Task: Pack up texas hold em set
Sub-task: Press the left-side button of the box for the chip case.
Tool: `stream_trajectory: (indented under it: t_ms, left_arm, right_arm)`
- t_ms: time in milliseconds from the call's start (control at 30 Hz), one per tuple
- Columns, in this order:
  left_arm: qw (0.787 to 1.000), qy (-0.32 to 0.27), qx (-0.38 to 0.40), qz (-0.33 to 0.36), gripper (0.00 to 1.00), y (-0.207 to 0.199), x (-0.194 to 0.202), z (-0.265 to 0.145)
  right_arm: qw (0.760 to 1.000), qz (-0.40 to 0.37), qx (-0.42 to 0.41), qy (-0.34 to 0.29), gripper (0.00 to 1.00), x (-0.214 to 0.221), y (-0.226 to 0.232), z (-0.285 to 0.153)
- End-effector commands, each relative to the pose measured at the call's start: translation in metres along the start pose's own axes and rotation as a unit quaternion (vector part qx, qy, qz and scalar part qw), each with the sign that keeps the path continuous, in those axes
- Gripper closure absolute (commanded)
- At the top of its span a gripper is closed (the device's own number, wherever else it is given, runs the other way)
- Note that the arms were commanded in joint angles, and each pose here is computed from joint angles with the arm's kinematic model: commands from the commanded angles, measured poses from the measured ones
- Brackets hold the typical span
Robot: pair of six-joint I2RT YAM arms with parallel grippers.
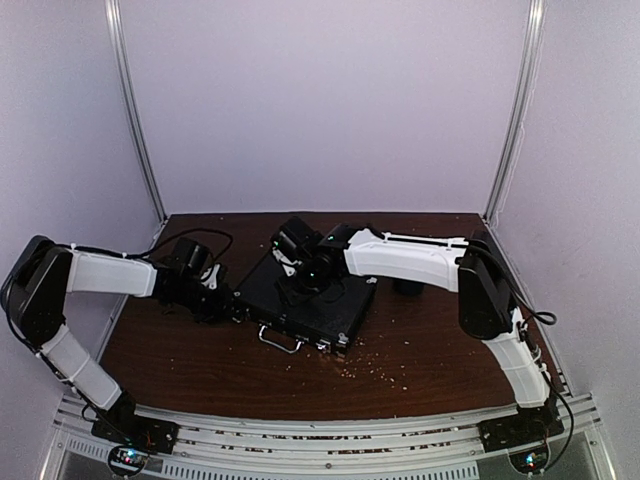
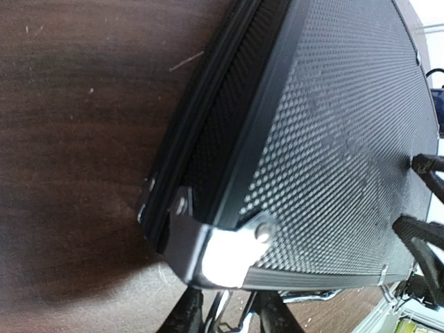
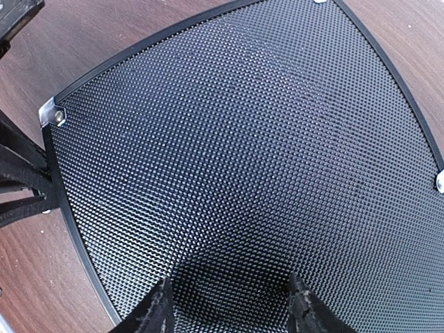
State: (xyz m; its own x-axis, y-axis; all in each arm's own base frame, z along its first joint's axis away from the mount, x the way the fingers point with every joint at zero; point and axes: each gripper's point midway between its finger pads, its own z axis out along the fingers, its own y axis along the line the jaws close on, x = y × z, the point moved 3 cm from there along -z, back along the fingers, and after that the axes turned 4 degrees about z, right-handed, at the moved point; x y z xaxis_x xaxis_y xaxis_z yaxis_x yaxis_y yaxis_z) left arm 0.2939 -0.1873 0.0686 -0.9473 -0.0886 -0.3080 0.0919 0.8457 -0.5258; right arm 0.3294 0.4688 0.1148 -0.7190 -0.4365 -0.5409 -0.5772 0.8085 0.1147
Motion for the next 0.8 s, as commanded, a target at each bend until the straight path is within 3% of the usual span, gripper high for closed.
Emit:
stream_trajectory:
  t_ms: [0, 233, 367, 500, 767]
  left_arm:
    - [0.997, 0.052, -0.060, -0.016, 0.69, 0.030, 0.039, 0.007]
    - [0.997, 0.034, -0.065, -0.016, 0.57, 0.031, 0.040, -0.002]
    - [0.998, -0.003, -0.062, -0.013, 0.54, 0.024, 0.031, -0.018]
    - [0.998, -0.035, -0.045, -0.009, 0.59, 0.013, 0.021, -0.030]
    - [0.999, -0.021, -0.026, -0.006, 0.76, 0.009, 0.011, -0.009]
  right_arm:
    - [0.999, -0.005, 0.005, 0.043, 0.47, 0.030, 0.008, 0.014]
    - [0.998, -0.010, 0.015, 0.063, 0.47, 0.048, 0.008, 0.018]
    - [0.998, -0.011, 0.018, 0.066, 0.48, 0.052, 0.008, 0.016]
    - [0.997, -0.011, 0.019, 0.067, 0.48, 0.055, 0.010, 0.016]
    - [0.997, -0.012, 0.022, 0.068, 0.48, 0.059, 0.013, 0.017]
